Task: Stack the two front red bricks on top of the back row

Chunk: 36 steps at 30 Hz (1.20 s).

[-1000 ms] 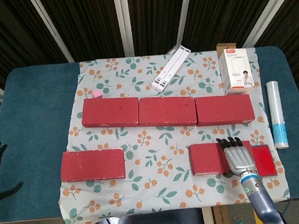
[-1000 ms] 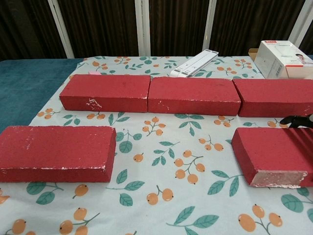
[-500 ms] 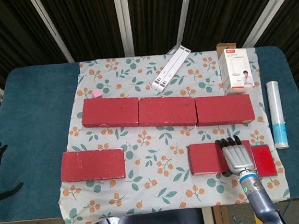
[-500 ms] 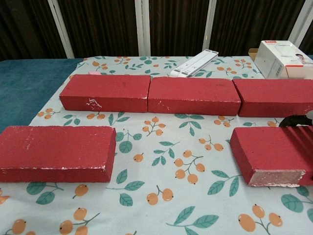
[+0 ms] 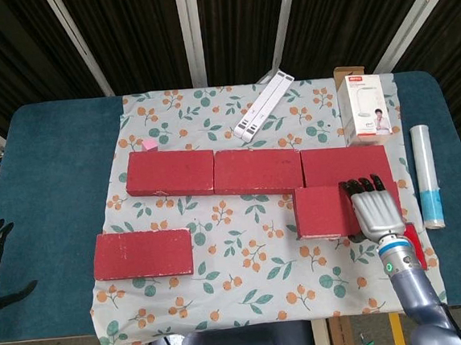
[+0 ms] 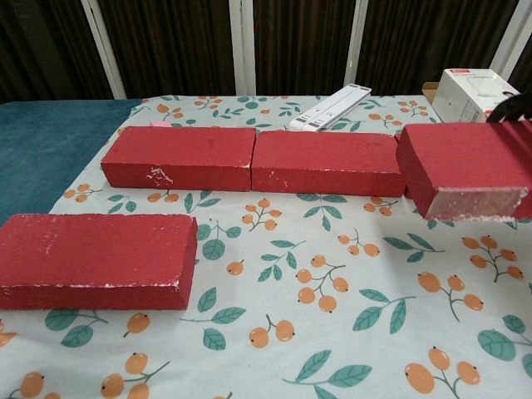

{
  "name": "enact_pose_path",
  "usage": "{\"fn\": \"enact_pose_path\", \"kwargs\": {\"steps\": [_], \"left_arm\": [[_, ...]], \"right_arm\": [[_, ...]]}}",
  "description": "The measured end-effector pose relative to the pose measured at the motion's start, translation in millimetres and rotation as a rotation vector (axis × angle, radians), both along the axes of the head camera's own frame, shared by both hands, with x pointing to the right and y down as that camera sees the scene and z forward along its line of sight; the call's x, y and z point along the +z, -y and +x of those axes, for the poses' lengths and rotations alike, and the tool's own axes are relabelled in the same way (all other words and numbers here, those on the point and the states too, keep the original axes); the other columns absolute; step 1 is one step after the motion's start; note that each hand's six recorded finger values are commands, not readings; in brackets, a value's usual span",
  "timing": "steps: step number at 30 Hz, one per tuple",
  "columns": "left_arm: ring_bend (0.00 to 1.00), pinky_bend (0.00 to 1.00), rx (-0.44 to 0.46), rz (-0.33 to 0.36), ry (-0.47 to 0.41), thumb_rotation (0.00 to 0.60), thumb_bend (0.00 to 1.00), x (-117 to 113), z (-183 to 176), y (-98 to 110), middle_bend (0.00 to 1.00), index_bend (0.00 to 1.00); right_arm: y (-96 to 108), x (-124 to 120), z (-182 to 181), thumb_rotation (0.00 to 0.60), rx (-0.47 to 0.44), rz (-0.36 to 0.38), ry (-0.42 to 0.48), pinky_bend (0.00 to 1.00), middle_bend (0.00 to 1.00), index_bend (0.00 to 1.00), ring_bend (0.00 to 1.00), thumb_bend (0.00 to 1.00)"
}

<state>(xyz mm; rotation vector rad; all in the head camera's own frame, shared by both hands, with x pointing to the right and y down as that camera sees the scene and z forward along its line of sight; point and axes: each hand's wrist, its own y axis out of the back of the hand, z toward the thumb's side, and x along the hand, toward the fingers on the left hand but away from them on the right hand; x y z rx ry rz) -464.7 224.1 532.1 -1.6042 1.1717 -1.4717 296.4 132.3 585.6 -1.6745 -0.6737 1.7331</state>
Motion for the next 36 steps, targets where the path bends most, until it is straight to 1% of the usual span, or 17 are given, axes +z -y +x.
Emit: {"fn": "enact_pose_path", "kwargs": {"steps": [4,7,13,17,20,26,32,36], "left_arm": [[0.0,0.17,-0.006,0.0,0.01,0.6,0.0,1.3,-0.6,0.9,0.01,0.03],[0.0,0.17,-0.01,-0.001,0.017,0.6,0.0,2.9,-0.9,1.9,0.01,0.03],[0.0,0.17,-0.025,0.0,0.031,0.6,0.0,5.1,-3.3,4.1,0.01,0.03],[0.0,0.17,-0.03,-0.005,0.043,0.6,0.0,7.8,-3.8,5.2,0.01,0.03],[0.0,0.17,-0.03,-0.01,0.052,0.6,0.0,9.8,-3.3,5.6,0.01,0.03],[0.0,0.17,-0.038,-0.014,0.069,0.6,0.0,12.8,-3.2,6.7,0.01,0.03],[0.0,0.17,-0.049,-0.025,0.089,0.6,0.0,17.4,-3.8,8.1,0.01,0.03],[0.0,0.17,-0.051,-0.028,0.092,0.6,0.0,18.8,-3.3,8.9,0.01,0.03]], "right_arm": [[23.1,-8.4,-11.9,0.6,-0.011,-0.004,0.0,0.0,0.35,0.42,0.13,0.03],[39.2,-8.5,-24.3,0.6,-0.014,-0.027,0.013,0.0,0.35,0.43,0.13,0.03],[77.2,1.7,-49.3,0.6,0.01,-0.081,0.045,0.0,0.35,0.43,0.13,0.03],[104.7,13.1,-62.9,0.6,0.031,-0.089,0.056,0.0,0.35,0.43,0.14,0.03],[119.1,23.8,-71.4,0.6,0.036,-0.09,0.058,0.0,0.35,0.43,0.14,0.03],[134.5,46.0,-83.1,0.6,0.045,-0.105,0.06,0.0,0.35,0.43,0.14,0.03],[137.9,64.9,-85.3,0.6,0.045,-0.123,0.054,0.0,0.35,0.43,0.14,0.03],[139.2,73.3,-83.2,0.6,0.054,-0.128,0.051,0.0,0.35,0.43,0.14,0.03]]}}
